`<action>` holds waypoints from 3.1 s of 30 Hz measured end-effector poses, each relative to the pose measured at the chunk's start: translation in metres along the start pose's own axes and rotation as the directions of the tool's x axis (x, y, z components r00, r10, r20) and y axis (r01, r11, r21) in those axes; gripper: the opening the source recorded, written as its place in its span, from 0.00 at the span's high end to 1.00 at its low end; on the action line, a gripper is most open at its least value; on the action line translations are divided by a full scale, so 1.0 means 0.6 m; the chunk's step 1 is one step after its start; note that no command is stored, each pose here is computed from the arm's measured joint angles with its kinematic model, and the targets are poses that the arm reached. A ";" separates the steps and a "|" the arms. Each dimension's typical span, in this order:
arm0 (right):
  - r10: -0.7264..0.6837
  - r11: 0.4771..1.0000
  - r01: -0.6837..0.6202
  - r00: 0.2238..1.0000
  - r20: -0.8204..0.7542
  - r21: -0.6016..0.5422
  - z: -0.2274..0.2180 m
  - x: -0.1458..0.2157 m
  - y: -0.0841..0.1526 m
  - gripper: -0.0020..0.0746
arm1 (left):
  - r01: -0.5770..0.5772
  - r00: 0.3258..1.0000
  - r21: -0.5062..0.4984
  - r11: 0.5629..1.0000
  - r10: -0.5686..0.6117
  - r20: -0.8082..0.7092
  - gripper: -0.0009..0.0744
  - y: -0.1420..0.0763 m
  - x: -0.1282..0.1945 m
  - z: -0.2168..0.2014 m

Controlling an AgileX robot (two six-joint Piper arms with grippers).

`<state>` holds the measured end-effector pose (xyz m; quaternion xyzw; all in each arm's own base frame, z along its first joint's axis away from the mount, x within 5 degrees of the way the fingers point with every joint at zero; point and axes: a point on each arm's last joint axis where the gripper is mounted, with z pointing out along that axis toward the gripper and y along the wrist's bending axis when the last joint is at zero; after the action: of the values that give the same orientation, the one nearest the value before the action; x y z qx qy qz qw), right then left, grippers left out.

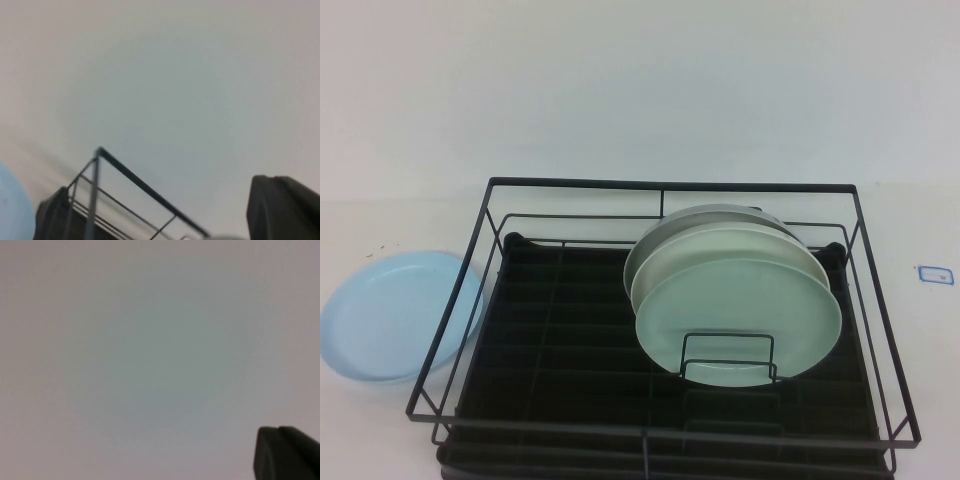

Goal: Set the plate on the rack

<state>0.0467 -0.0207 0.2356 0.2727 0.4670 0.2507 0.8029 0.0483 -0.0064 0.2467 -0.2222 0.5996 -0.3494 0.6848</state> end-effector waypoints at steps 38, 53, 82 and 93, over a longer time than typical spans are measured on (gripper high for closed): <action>-0.711 0.656 0.694 0.700 0.067 -0.298 0.056 -0.195 0.250 0.98 | -0.861 0.467 0.058 0.505 0.831 -0.303 0.99 -0.199 -0.191 0.195; -0.863 0.503 0.549 0.363 -0.352 -0.667 0.066 -0.088 0.222 0.98 | -0.643 0.522 0.280 0.713 0.675 -0.521 0.99 -0.227 -0.187 0.351; -0.872 0.481 0.265 0.240 -0.426 -0.836 0.023 -0.005 0.182 0.98 | -0.574 0.416 -0.299 0.762 -0.043 -0.908 0.88 0.244 -0.132 0.474; -0.865 0.491 0.277 0.264 -0.426 -0.826 0.026 -0.006 0.183 0.98 | -0.544 0.342 -0.351 0.762 -0.181 -0.922 0.53 0.347 -0.060 0.480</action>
<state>0.0426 0.0535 0.3182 -0.3554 0.7393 0.1429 0.5538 0.3723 0.1241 0.1725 -0.1203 0.9751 -0.1115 0.1494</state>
